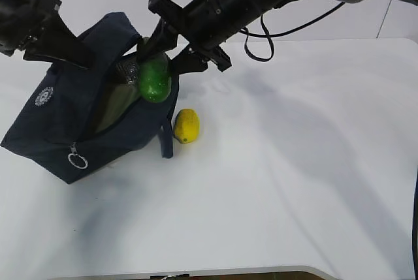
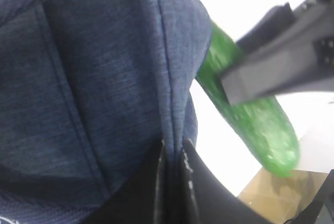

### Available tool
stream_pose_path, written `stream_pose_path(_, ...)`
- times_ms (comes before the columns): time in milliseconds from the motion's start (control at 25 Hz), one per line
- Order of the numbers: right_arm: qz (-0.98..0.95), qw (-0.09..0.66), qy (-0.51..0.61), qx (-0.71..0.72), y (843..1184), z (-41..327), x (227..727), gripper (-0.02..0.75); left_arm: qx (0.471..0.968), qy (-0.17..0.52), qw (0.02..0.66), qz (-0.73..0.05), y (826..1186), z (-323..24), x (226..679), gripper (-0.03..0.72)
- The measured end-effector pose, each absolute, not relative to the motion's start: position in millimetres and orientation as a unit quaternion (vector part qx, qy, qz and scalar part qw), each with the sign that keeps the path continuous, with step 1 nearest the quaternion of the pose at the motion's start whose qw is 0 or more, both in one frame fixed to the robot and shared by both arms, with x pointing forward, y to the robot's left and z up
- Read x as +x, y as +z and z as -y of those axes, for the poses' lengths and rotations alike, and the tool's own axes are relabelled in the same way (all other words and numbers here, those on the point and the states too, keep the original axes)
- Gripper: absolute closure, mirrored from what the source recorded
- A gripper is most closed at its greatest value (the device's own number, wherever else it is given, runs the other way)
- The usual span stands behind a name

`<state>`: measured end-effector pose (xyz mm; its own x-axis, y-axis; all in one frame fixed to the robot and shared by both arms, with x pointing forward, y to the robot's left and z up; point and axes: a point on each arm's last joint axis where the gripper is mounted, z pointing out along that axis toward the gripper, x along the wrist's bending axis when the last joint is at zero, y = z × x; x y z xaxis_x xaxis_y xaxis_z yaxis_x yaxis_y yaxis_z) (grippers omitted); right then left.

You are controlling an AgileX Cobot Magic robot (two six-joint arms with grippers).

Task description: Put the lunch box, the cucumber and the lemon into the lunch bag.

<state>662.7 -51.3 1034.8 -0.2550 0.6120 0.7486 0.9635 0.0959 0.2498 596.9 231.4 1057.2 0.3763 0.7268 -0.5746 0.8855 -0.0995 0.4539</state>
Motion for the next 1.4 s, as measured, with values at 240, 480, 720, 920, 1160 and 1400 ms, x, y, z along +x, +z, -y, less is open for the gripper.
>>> stream_pose_path(240,0.684,0.221,-0.404,-0.565,1023,40,672,0.378,0.723,-0.107,0.402,-0.552,1060,-228,598,0.694)
stream_pose_path(480,0.677,0.239,-0.414,-0.56,1002,27,675,0.377,0.712,-0.116,0.416,-0.554,1062,-226,599,0.694)
stream_pose_path(720,0.666,0.219,-0.453,-0.551,1006,20,679,0.377,0.71,-0.116,0.419,-0.555,1062,-226,599,0.694)
stream_pose_path(920,0.664,0.214,-0.458,-0.551,1006,19,680,0.361,0.709,-0.117,0.42,-0.555,1063,-226,599,0.694)
stream_pose_path(1160,0.664,0.213,-0.459,-0.551,1006,19,680,0.287,0.708,-0.117,0.421,-0.555,1063,-226,599,0.694)
stream_pose_path(1400,0.659,0.216,-0.463,-0.553,1007,19,680,0.197,0.707,-0.118,0.422,-0.555,1063,-226,600,0.694)
